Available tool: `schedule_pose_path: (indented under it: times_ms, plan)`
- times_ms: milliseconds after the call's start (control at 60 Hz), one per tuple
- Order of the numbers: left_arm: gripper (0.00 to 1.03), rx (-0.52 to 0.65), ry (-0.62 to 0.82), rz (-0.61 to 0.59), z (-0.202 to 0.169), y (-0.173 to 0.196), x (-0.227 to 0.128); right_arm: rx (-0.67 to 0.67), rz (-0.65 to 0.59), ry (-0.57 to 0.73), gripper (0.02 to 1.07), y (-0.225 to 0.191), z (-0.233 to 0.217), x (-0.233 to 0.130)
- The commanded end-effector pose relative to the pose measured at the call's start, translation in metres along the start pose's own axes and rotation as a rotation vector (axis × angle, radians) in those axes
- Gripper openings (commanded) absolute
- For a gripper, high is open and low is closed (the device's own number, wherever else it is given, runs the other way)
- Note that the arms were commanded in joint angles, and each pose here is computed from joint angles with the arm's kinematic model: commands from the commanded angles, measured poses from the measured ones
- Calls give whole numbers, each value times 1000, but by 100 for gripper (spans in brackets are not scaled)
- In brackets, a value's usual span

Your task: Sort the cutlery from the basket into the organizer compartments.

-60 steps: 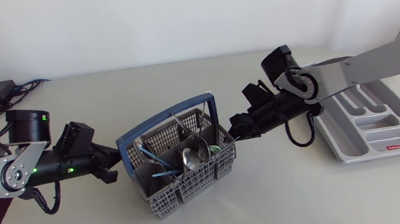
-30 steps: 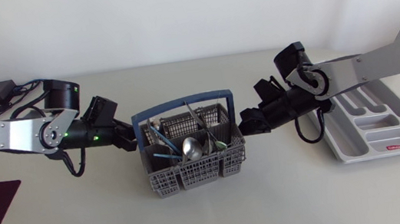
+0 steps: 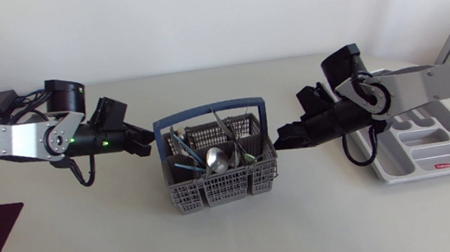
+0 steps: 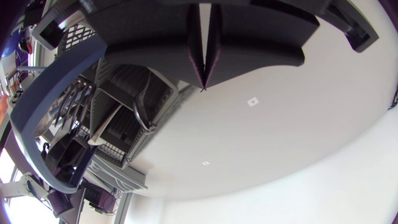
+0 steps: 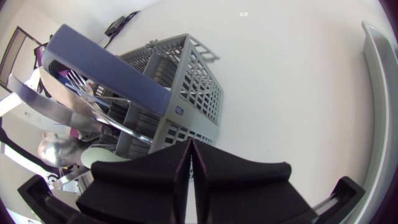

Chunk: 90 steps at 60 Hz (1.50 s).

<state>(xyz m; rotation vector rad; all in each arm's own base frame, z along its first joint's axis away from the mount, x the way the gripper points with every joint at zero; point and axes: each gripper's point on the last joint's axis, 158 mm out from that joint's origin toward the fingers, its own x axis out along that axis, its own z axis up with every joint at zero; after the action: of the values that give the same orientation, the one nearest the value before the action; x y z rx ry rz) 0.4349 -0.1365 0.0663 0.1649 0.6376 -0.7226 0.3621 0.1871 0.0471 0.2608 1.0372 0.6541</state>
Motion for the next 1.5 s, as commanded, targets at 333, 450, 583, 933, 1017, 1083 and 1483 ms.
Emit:
schedule_pose_path:
  times_ms: [333,450,583,933,1017,1083,1483]
  plan:
    - [15,119,-68,74,-1,-32,-94,-66,-80,-73,58,1,-11,-46]
    - [14,151,-40,40,-15,-49,-93,-75,-83,-64,52,1,-19,-47]
    - [4,155,-13,-1,-24,-62,-84,-82,-78,-50,23,4,-28,-45]
    - [3,125,103,-84,-55,-70,-36,-106,-77,-43,9,4,-27,-26]
    - [3,129,97,-97,-51,-74,-28,-115,-68,-34,9,8,-28,-19]
    - [3,131,94,-109,-48,-78,-21,-127,-64,-28,9,13,-30,-13]
    - [3,151,73,-120,-21,-75,8,-182,-28,-8,9,40,-38,-4]
